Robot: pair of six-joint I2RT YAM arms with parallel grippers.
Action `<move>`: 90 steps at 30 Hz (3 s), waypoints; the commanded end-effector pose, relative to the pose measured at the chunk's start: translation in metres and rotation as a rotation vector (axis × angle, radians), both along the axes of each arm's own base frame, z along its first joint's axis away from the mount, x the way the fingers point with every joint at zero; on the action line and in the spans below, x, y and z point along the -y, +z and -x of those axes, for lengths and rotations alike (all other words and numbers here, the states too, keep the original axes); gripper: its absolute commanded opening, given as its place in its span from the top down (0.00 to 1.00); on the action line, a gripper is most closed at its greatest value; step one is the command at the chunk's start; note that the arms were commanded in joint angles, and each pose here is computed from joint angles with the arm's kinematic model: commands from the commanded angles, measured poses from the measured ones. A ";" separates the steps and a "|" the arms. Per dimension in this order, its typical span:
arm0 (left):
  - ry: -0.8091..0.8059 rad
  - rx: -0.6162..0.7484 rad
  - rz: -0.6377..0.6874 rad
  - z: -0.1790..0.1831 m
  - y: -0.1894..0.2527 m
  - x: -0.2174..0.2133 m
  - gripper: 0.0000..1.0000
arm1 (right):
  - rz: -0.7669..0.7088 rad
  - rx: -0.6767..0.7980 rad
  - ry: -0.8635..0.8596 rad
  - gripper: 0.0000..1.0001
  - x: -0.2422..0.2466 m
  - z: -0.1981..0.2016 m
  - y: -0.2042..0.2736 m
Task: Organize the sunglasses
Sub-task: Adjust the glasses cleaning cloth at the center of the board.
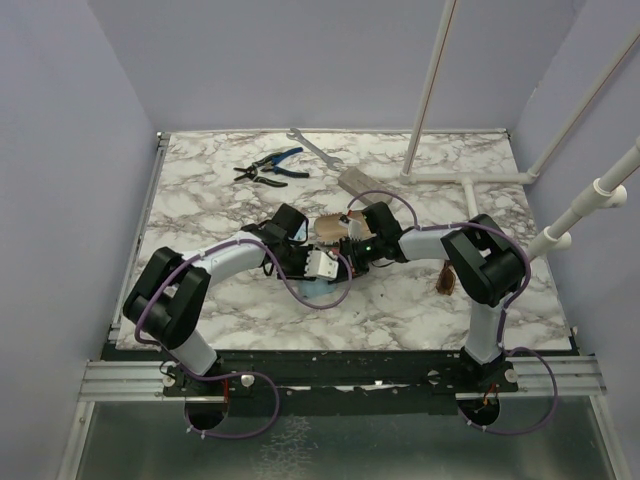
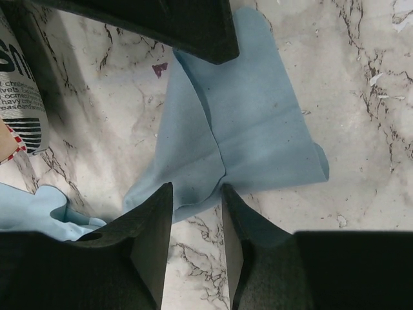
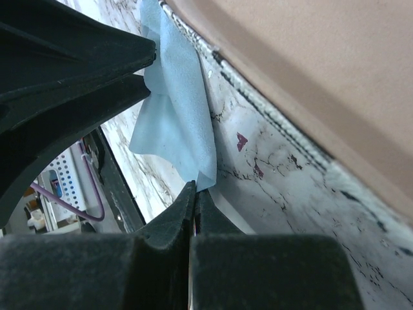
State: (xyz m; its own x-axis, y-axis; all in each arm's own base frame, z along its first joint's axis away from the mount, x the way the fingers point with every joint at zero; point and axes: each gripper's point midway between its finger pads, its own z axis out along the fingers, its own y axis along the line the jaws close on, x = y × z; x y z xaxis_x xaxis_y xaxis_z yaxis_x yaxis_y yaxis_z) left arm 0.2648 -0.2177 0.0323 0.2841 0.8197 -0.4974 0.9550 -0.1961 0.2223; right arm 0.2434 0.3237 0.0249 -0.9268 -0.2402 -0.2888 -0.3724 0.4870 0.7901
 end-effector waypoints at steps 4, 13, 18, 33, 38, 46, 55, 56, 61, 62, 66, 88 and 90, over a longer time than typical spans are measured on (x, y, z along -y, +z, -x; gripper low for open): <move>0.098 -0.090 0.078 -0.002 0.014 0.019 0.62 | 0.020 0.013 0.012 0.99 0.004 0.003 0.001; 0.087 -0.073 0.036 0.001 0.003 0.012 0.61 | 0.026 0.029 0.011 0.99 0.006 0.002 0.001; 0.085 -0.050 0.011 -0.002 0.000 0.011 0.61 | 0.027 0.030 0.012 1.00 0.006 0.003 0.000; 0.133 0.043 -0.014 -0.025 0.004 0.008 0.68 | 0.030 0.041 0.014 0.99 0.008 0.003 0.000; 0.139 0.046 -0.008 -0.026 0.007 0.010 0.68 | 0.032 0.041 0.016 0.99 0.008 0.003 0.000; 0.015 0.076 -0.070 -0.003 -0.008 0.006 0.68 | 0.031 0.039 0.017 0.99 0.008 0.005 0.000; -0.051 0.107 -0.124 -0.001 -0.011 -0.001 0.63 | 0.029 0.038 0.020 0.99 0.008 0.005 0.001; -0.065 0.101 -0.128 0.001 -0.010 -0.001 0.60 | 0.029 0.039 0.019 0.99 0.008 0.005 0.001; -0.084 0.025 -0.086 0.012 -0.002 0.008 0.49 | 0.027 0.041 0.022 1.00 0.008 0.006 0.002; -0.085 0.017 -0.080 0.014 -0.001 0.009 0.47 | 0.026 0.042 0.021 1.00 0.008 0.006 0.003; -0.070 -0.012 -0.055 0.017 0.001 0.013 0.38 | 0.016 0.038 0.027 0.99 0.008 0.008 0.006; 0.344 -0.115 0.287 -0.002 0.013 0.065 0.41 | -0.104 -0.042 0.033 0.99 -0.002 0.021 0.036; 0.373 -0.089 0.285 -0.007 0.011 0.062 0.42 | -0.102 -0.044 0.033 1.00 -0.001 0.022 0.034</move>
